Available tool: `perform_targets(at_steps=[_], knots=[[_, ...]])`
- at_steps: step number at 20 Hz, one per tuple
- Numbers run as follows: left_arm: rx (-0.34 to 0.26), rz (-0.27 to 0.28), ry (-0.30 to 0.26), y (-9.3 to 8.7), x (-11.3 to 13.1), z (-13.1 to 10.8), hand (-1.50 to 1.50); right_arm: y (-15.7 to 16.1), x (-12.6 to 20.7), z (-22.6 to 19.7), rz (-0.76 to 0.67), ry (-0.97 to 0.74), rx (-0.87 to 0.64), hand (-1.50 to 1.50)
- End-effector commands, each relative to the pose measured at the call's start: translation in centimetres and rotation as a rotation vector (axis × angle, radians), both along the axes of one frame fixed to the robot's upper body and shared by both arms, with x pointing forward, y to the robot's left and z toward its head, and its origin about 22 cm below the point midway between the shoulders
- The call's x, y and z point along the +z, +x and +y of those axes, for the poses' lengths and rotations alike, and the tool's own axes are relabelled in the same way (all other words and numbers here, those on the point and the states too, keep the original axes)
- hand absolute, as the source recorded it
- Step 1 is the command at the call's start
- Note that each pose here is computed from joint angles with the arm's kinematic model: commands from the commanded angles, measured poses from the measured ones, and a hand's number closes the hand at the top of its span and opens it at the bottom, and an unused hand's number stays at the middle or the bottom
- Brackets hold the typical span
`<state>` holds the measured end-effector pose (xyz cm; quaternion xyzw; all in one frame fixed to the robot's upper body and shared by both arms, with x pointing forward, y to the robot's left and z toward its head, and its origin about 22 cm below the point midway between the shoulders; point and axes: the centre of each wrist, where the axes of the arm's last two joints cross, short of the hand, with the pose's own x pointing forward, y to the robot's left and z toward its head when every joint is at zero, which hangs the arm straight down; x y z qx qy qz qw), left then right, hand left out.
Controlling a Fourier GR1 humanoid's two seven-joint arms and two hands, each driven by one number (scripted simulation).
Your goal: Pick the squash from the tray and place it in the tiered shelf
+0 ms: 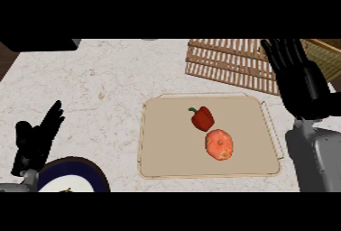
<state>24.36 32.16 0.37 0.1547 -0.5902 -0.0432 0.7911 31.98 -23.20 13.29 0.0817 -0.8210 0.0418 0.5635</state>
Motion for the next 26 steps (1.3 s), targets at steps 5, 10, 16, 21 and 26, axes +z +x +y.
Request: perform_targets(at_steps=[5, 10, 16, 21, 26], knots=[[0.012, -0.081, -0.005, -0.4, 0.4, 1.7, 0.00, -2.5, -2.2, 9.4, -0.038, -0.265, 0.015, 1.50], [0.007, -0.044, -0.078, -1.7, -0.5, 1.5, 0.00, -2.8, -7.0, 2.0, -0.005, -0.604, -0.570, 1.50], [-0.001, -0.054, -0.072, -2.3, -0.6, 2.2, 0.00, -11.3, -11.6, 13.7, 0.071, -0.571, -0.453, -1.50], [0.013, -0.031, -0.069, -2.2, -0.8, 3.3, 0.00, -11.1, -10.5, 12.4, 0.130, -0.909, -0.617, -1.50], [0.012, -0.051, -0.080, -1.9, -0.9, 1.6, 0.00, -11.7, -7.2, 13.3, 0.278, -1.165, -0.663, -1.50]])
